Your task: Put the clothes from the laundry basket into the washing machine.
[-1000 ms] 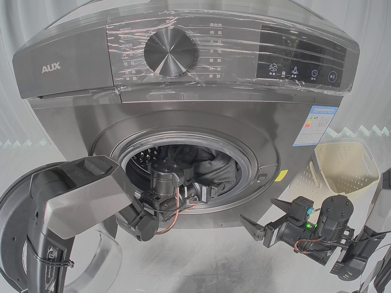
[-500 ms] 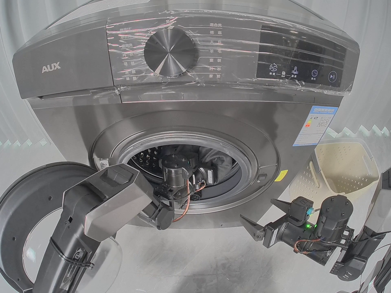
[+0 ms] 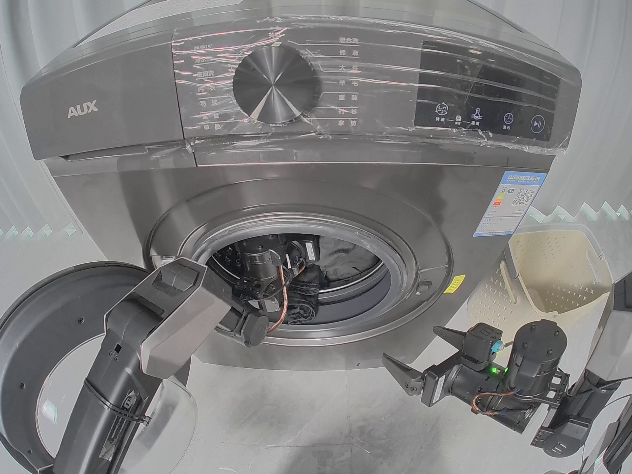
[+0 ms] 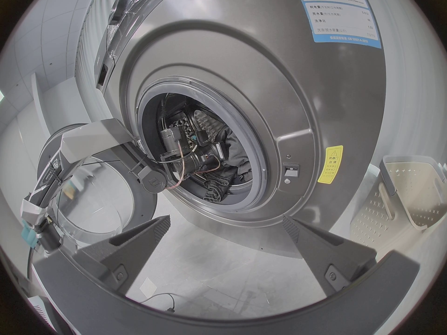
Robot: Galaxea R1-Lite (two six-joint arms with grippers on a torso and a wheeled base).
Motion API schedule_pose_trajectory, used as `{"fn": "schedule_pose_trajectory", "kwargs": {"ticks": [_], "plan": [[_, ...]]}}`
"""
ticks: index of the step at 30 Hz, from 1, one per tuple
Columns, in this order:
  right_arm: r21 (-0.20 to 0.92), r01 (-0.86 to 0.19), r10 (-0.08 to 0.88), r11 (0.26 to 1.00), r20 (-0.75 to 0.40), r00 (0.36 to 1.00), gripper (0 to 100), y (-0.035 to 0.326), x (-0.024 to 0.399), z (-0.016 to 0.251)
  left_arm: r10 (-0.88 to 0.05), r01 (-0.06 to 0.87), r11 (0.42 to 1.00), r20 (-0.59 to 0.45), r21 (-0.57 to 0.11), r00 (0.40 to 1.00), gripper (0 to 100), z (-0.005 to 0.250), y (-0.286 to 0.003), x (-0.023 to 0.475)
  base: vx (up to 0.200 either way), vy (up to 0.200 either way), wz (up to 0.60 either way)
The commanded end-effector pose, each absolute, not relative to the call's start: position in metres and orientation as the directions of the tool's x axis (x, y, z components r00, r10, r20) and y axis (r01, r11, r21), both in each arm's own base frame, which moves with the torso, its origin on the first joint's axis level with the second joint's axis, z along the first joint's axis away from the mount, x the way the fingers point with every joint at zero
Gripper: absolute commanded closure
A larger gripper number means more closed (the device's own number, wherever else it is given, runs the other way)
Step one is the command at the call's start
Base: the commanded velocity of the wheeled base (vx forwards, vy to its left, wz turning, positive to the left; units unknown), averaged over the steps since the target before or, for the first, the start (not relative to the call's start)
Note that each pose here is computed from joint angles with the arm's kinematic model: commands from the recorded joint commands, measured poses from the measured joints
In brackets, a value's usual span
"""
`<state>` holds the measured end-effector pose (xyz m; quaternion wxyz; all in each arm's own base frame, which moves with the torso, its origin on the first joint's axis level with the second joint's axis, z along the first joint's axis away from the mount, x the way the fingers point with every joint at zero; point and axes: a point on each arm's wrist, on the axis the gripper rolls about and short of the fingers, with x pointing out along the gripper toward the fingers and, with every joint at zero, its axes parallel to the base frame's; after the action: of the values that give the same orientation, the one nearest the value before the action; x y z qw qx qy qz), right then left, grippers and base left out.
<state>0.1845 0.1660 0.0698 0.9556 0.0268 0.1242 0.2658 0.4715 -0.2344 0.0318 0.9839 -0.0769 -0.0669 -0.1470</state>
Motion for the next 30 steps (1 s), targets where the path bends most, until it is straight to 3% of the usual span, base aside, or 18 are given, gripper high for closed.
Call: {"fn": "schedule_pose_trajectory", "kwargs": {"ticks": [1,2,7,15,24,30], "plan": [[0.116,-0.501,0.514,0.858,-0.23,0.827,0,0.166,0.185,0.068,-0.281,0.3,0.945,0.144,-0.132,0.949,100,0.028,-0.235,0.471,0.0,0.0,0.0],[0.116,-0.501,0.514,0.858,-0.228,0.827,0,0.166,0.185,0.068,-0.281,0.3,0.945,0.144,-0.132,0.949,0,0.028,-0.235,0.471,0.0,0.0,0.0],[0.116,-0.5,0.513,0.858,-0.228,0.828,0,0.166,0.185,0.068,-0.286,0.304,0.943,0.132,-0.138,0.949,0,0.027,-0.236,0.468,0.0,0.0,0.0],[0.116,-0.5,0.513,0.858,-0.228,0.828,0,0.166,0.185,0.068,-0.343,0.34,0.934,-0.003,-0.113,0.939,0,0.022,-0.232,0.427,0.0,0.0,0.0],[0.116,-0.5,0.513,0.858,-0.228,0.828,0,0.166,0.185,0.068,-0.366,0.36,0.928,-0.056,-0.096,0.929,0,0.03,-0.225,0.404,0.0,0.0,0.0],[0.116,-0.501,0.514,0.858,-0.228,0.827,0,0.166,0.185,0.068,-0.378,0.371,0.926,-0.14,-0.072,0.915,0,0.013,-0.22,0.394,0.0,0.0,0.0]]}}
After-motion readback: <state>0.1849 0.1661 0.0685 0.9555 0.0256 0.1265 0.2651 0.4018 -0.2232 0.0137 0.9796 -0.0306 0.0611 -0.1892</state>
